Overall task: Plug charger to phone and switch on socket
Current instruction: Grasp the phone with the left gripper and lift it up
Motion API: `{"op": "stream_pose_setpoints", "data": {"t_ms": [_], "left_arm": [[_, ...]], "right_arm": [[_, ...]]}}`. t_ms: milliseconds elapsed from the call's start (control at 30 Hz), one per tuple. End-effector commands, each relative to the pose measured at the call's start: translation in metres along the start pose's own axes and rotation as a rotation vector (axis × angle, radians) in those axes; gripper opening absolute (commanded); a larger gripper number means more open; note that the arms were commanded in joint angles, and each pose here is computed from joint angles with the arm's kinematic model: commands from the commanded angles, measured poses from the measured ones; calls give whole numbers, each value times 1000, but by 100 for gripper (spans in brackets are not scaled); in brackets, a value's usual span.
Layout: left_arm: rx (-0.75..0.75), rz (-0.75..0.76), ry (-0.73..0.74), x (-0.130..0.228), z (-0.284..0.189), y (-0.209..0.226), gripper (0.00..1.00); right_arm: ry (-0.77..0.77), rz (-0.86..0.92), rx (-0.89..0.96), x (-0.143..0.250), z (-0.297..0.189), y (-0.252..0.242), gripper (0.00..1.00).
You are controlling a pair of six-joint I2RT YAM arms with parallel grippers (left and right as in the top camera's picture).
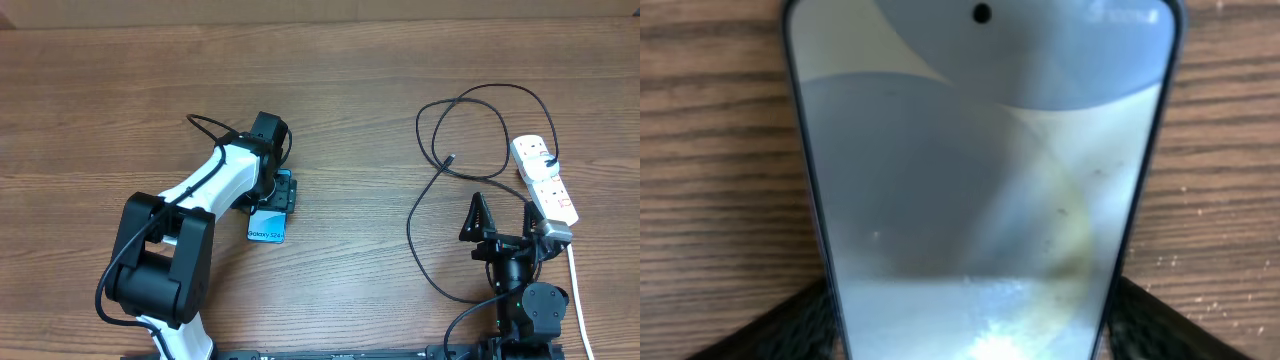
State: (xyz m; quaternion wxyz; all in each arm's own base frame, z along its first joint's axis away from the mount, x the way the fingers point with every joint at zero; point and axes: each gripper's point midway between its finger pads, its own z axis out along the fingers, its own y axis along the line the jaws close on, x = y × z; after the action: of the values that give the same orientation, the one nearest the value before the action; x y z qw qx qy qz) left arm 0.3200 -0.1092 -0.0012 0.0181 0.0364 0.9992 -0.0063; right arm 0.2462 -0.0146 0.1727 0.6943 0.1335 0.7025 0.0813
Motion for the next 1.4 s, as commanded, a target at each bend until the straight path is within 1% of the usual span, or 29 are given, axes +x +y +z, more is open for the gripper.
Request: {"op": "stream_pose_setpoints", "data": {"t_ms": [0, 100, 200, 300, 467, 600, 767, 967, 1100, 1200, 1367], "left_arm": [[-16, -2, 22, 6, 4, 3, 61], [-19, -2, 33, 10, 5, 3, 61], [-22, -5, 45, 13, 5, 4, 57], [-22, -12, 47, 13, 5, 4, 57], [-17, -13, 32, 7, 1, 2, 56], [-2, -25, 8, -6, -13, -2, 55], [6, -36, -20, -18, -24, -6, 55], [31, -36, -17, -18, -24, -10, 55], [30, -36, -16, -18, -24, -10, 57], [30, -36, -16, -18, -24, -10, 60], [30, -33, -16, -18, -24, -11, 59]], "right_arm": [[-8, 0, 7, 1, 0, -2, 100], [-8, 0, 7, 1, 0, -2, 100], [-8, 0, 7, 1, 0, -2, 100], [-8, 0, 7, 1, 0, -2, 100], [-8, 0, 7, 1, 0, -2, 100], [-8, 0, 7, 1, 0, -2, 100], [-8, 0, 7, 1, 0, -2, 100], [-8, 0, 7, 1, 0, -2, 100], [-8, 0, 7, 1, 0, -2, 100], [-8, 0, 7, 1, 0, -2, 100], [-8, 0, 7, 1, 0, -2, 100]]}}
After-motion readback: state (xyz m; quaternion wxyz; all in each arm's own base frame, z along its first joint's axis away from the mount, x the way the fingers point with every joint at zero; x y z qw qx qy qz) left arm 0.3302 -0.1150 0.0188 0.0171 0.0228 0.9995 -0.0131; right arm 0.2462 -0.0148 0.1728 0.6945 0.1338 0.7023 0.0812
